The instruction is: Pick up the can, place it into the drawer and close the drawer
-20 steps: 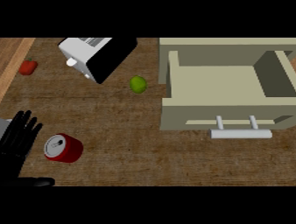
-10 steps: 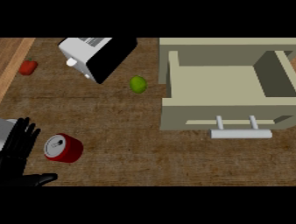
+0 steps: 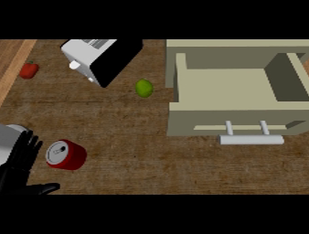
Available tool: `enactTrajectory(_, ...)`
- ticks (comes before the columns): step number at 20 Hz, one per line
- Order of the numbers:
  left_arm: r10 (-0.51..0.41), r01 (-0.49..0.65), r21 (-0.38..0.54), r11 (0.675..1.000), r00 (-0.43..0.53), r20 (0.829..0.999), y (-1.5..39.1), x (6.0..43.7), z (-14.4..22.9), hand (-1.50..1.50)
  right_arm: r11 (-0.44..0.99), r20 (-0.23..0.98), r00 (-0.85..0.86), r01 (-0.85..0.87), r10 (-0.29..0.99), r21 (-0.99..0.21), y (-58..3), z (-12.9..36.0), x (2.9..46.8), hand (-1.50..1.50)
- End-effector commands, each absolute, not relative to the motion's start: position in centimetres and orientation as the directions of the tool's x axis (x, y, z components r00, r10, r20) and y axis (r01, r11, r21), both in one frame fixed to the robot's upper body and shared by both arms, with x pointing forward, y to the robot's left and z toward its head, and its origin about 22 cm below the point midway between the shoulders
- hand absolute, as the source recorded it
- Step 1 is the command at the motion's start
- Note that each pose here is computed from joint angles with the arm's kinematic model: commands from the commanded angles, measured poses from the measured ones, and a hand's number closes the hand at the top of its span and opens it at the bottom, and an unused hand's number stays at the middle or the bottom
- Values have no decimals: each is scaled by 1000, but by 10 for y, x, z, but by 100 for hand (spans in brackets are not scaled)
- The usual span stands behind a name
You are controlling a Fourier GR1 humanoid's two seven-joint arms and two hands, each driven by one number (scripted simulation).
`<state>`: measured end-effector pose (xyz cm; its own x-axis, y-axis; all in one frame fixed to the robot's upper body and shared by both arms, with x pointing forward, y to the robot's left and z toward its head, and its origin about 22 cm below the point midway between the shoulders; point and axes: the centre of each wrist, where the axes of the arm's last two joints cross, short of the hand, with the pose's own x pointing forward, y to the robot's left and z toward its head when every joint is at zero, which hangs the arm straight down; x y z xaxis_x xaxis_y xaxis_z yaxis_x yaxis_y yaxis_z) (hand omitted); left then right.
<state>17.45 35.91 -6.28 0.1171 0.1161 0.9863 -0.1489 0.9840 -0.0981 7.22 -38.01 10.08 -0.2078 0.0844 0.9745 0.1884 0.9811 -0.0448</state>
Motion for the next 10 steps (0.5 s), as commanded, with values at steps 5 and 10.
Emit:
enactTrajectory(5,175,-148,-151,977,165,971,353,190,-103,-150,982,971,-224,183,83,-42,-387,108,72,-150)
enactTrajectory(10,190,-135,-170,976,151,970,341,188,-121,-150,981,975,-211,190,75,-35,-383,124,71,-150)
